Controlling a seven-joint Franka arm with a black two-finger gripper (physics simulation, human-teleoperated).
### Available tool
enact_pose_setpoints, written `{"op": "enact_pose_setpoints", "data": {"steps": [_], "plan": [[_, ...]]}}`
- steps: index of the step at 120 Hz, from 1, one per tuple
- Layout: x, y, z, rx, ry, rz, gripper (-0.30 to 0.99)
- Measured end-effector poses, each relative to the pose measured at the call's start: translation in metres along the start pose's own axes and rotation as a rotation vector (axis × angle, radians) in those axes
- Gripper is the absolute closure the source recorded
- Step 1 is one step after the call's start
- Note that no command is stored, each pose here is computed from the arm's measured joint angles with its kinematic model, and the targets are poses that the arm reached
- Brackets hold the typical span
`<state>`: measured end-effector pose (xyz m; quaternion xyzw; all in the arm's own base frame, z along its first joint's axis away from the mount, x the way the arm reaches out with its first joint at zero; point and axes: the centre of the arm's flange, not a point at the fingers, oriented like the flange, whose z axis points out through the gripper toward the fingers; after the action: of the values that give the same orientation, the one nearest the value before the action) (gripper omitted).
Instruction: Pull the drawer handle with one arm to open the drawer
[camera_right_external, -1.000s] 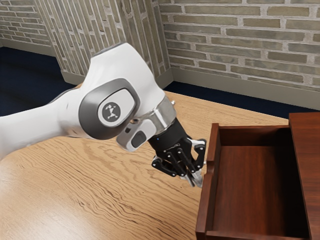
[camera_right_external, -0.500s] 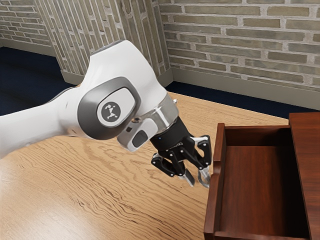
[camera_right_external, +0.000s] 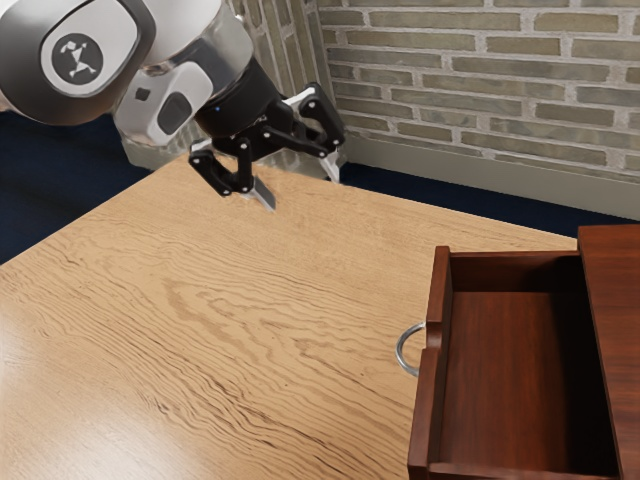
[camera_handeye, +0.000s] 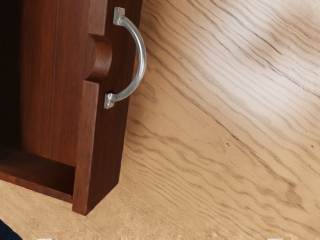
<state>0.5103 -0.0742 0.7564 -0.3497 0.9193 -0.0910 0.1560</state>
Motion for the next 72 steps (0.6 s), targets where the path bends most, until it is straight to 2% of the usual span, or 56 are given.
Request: {"op": "enact_pose_setpoints", "data": {"steps": [15,26,33,45,72], "plan": [[-0.024,0.027,-0.005,-0.155,-0.021,-0.305,0.07],[-0.036,0.049,-0.004,-0.228,-0.028,-0.513,0.05],[-0.023,0.036,-0.013,-0.244,-0.063,-0.566,0.04],[0.0,0.018,-0.013,-0.266,-0.075,-0.639,0.02],[-0.024,0.047,-0.014,-0.307,-0.109,-0.937,0.01]]}}
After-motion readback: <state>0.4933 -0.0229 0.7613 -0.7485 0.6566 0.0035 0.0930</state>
